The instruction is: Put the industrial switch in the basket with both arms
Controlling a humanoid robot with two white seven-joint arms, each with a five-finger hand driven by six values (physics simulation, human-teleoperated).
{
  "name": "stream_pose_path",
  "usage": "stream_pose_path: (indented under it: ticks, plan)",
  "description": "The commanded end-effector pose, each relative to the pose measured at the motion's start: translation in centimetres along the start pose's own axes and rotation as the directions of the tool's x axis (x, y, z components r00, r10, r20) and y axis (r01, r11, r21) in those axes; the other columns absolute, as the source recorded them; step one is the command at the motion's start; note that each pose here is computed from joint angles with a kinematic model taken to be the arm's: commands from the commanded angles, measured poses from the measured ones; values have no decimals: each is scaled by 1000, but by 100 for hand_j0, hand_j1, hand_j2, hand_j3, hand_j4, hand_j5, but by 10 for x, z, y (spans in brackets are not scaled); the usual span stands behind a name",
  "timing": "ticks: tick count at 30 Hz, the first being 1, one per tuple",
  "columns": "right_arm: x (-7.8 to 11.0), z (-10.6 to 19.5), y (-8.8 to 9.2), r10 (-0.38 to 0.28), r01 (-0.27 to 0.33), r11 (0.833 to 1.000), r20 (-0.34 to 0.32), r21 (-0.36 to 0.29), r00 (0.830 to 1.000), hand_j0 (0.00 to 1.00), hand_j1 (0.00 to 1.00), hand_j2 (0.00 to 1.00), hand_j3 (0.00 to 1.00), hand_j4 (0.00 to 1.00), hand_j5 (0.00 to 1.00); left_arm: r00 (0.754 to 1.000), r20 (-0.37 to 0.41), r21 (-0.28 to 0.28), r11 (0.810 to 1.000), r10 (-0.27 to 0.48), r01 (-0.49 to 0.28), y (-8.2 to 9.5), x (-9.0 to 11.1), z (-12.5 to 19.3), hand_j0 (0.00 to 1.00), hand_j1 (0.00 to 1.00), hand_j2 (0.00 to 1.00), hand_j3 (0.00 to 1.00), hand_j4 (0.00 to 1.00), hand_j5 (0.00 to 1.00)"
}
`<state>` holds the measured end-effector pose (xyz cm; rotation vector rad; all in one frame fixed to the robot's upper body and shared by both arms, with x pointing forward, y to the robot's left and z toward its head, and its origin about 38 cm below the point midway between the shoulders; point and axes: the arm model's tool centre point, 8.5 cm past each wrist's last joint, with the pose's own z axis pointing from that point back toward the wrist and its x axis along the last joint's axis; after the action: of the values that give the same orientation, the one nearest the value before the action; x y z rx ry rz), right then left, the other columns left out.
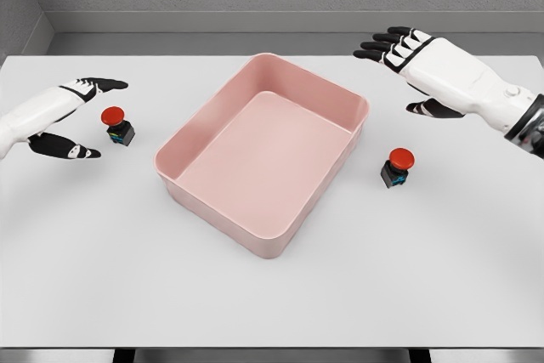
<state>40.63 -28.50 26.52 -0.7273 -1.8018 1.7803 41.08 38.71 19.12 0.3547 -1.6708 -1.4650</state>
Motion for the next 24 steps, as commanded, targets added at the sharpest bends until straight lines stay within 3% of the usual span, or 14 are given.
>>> stream_pose_path:
  ticks: [1,10,18,24]
  plan:
    - [-1,0,0,3,-3,1000,-3,1,1000,100,100,100,100,100,100,1000,2,6,1000,4,-4,1,1,0,100,100,100,100,100,100]
    - [-3,2,-4,10,-11,1000,-10,-3,1000,100,100,100,100,100,100,1000,1,1,1000,1,-1,1,0,0,100,100,100,100,100,100]
    - [-19,35,-10,20,-23,999,-67,-32,998,100,100,100,100,100,100,996,-19,-36,995,-92,91,10,-3,0,100,100,100,100,100,100]
    - [-28,64,7,-11,14,1000,-138,20,990,100,100,100,100,100,100,990,-14,-65,988,-142,141,11,-3,-7,100,100,100,100,100,100]
